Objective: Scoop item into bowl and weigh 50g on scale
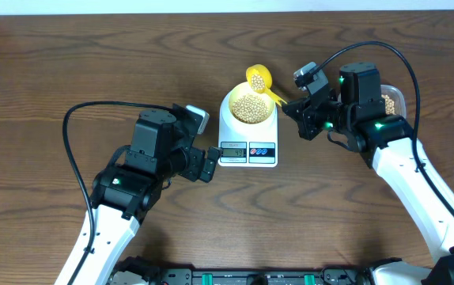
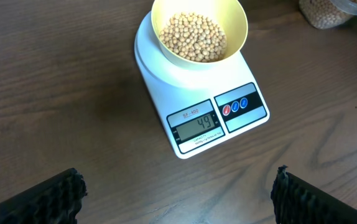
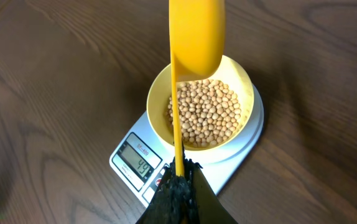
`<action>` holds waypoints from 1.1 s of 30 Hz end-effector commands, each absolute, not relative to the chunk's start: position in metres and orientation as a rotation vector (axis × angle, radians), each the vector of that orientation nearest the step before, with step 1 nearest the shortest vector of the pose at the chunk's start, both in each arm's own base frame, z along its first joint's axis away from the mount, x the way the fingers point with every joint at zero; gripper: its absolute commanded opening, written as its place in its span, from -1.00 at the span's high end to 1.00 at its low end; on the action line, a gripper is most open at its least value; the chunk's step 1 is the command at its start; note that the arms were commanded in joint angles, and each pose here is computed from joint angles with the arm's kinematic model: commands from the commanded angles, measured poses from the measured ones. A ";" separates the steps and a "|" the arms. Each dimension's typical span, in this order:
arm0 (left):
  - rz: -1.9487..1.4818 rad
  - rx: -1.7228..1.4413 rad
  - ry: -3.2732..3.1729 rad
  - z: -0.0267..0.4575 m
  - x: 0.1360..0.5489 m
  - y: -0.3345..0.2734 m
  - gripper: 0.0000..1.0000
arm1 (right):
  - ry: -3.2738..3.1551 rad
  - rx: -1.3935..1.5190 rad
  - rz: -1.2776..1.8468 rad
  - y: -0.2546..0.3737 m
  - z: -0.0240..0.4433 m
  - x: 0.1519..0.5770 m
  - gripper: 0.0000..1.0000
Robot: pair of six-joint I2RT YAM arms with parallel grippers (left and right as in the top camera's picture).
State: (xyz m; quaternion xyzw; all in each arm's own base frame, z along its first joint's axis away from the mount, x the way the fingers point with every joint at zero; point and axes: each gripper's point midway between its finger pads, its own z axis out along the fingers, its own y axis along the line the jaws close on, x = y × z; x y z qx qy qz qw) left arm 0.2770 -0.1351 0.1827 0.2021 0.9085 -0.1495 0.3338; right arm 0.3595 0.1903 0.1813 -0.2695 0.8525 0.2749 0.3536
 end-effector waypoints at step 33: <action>-0.377 0.527 2.367 0.183 0.279 -0.133 -0.96 | 2.178 -0.673 0.656 0.187 0.188 0.368 0.98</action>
